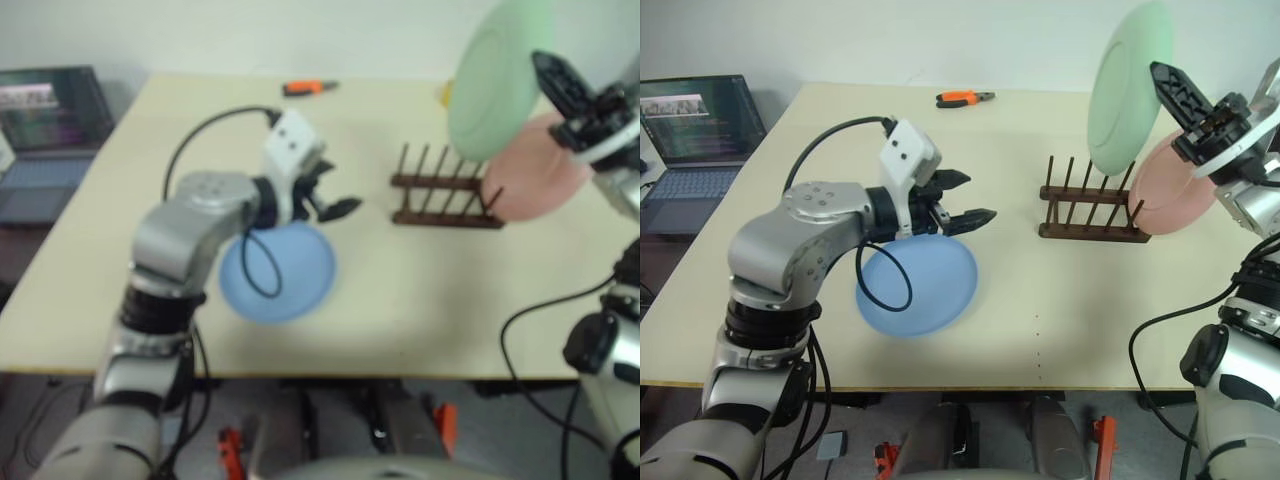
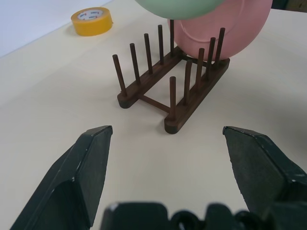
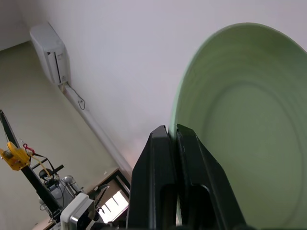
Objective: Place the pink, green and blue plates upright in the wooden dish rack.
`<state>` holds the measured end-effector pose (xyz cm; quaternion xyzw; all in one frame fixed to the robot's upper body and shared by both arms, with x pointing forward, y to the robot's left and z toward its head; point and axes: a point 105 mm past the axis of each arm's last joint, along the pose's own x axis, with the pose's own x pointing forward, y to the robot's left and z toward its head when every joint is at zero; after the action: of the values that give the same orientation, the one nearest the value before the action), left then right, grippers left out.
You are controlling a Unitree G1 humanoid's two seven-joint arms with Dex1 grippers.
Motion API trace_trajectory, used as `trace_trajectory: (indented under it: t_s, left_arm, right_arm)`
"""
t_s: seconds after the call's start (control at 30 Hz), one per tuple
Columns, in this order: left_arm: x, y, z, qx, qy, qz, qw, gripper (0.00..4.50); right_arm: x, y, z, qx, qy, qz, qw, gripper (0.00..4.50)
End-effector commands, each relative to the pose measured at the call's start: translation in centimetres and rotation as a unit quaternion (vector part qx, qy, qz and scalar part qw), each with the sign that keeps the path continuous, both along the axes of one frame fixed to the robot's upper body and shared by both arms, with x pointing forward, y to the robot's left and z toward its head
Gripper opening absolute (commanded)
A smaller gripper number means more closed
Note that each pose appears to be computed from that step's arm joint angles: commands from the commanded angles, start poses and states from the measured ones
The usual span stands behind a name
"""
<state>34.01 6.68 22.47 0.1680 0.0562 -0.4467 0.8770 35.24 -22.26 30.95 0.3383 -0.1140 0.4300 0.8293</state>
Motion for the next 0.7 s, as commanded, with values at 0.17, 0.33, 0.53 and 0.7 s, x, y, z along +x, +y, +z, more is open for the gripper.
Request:
trace_trajectory:
  t_s: [0.17, 0.33, 0.53, 0.7]
  left_arm:
    - [-0.7, 0.0, 1.5, -0.004, -0.026, -0.007, 1.0, 4.08]
    - [-0.7, 0.0, 1.6, -0.001, -0.024, -0.009, 1.0, 4.08]
    - [-0.7, 0.1, 1.5, 0.002, -0.024, -0.01, 1.0, 4.08]
    - [-0.7, 0.1, 1.5, 0.005, -0.023, -0.01, 1.0, 4.08]
  right_arm:
    - [-1.0, -0.8, 0.8, 0.016, -0.027, -0.009, 0.999, 0.04]
    - [-0.9, -1.1, 0.0, 0.017, -0.02, -0.016, 1.0, 0.04]
    - [-0.8, -1.3, -0.4, 0.013, -0.014, -0.023, 1.0, 0.04]
    - [-0.6, -1.4, -0.8, 0.007, -0.01, -0.029, 1.0, 0.04]
